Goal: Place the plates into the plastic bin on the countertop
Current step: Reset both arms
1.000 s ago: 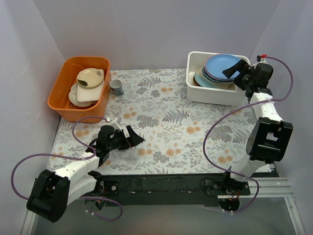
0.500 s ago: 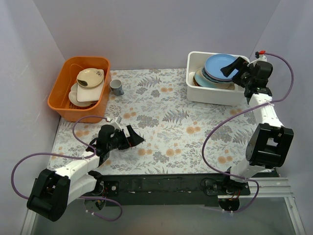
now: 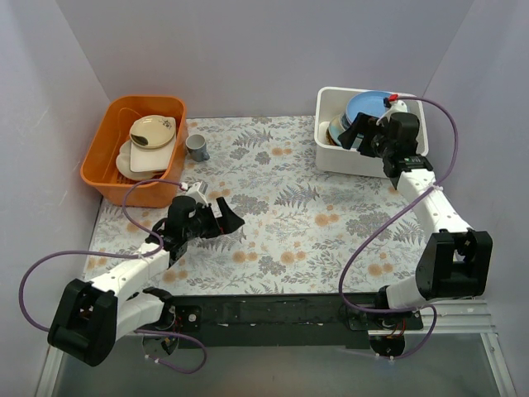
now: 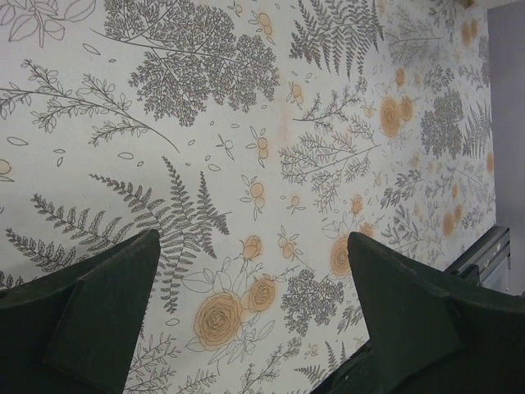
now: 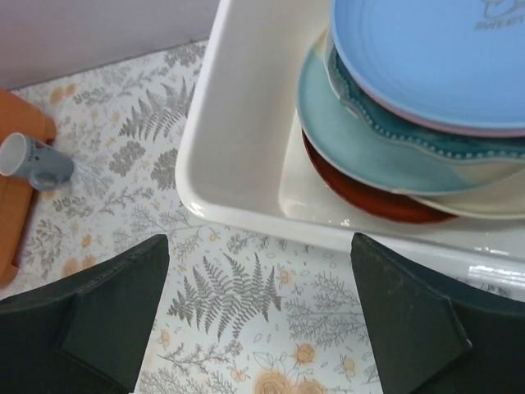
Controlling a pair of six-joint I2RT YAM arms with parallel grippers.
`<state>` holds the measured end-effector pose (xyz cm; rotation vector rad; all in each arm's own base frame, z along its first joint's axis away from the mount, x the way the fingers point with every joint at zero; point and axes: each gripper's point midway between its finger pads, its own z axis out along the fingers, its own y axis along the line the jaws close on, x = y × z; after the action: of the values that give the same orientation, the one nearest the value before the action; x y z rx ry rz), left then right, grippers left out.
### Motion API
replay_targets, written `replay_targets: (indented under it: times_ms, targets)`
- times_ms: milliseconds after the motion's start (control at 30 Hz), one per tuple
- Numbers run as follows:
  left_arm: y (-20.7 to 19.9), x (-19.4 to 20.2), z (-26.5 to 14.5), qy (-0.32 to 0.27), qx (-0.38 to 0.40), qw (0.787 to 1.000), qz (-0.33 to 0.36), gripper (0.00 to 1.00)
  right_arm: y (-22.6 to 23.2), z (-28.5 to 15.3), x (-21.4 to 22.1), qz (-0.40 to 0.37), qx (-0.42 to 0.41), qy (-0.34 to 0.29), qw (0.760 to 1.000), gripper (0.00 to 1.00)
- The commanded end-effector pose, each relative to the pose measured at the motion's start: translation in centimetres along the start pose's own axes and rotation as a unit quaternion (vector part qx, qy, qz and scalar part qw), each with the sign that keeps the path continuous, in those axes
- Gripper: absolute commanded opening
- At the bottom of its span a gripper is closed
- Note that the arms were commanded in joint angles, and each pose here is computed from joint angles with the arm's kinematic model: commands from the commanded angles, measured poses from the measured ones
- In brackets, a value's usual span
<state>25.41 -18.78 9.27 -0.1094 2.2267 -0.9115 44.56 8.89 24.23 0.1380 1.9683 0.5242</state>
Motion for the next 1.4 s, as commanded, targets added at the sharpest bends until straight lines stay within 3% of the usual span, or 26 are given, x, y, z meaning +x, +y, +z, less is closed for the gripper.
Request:
replay_targets:
  times_ms: [0, 367, 933, 1367]
  targets:
    - [-0.8, -2.2, 0.0, -0.018, -0.009, 1.000, 0.020, 0.98, -0.3, -0.7, 1.7, -0.028, 0.020, 0.009, 0.999, 0.98]
    - [-0.9, -4.7, 0.0, -0.041, -0.042, 0.998, 0.027, 0.98, -1.5, -2.8, 6.7, -0.033, 0.032, 0.040, 0.998, 0.98]
    - [0.2, -4.4, 0.8, -0.026, -0.073, 0.997, 0.008, 0.98, -4.2, -7.1, 17.2, -0.018, 0.040, 0.119, 0.992, 0.98]
    - [0.8, -4.7, 0.0, -0.050, -0.089, 0.995, 0.003, 0.98, -6.0, -9.4, 20.2, -0.026, 0.066, 0.119, 0.990, 0.98]
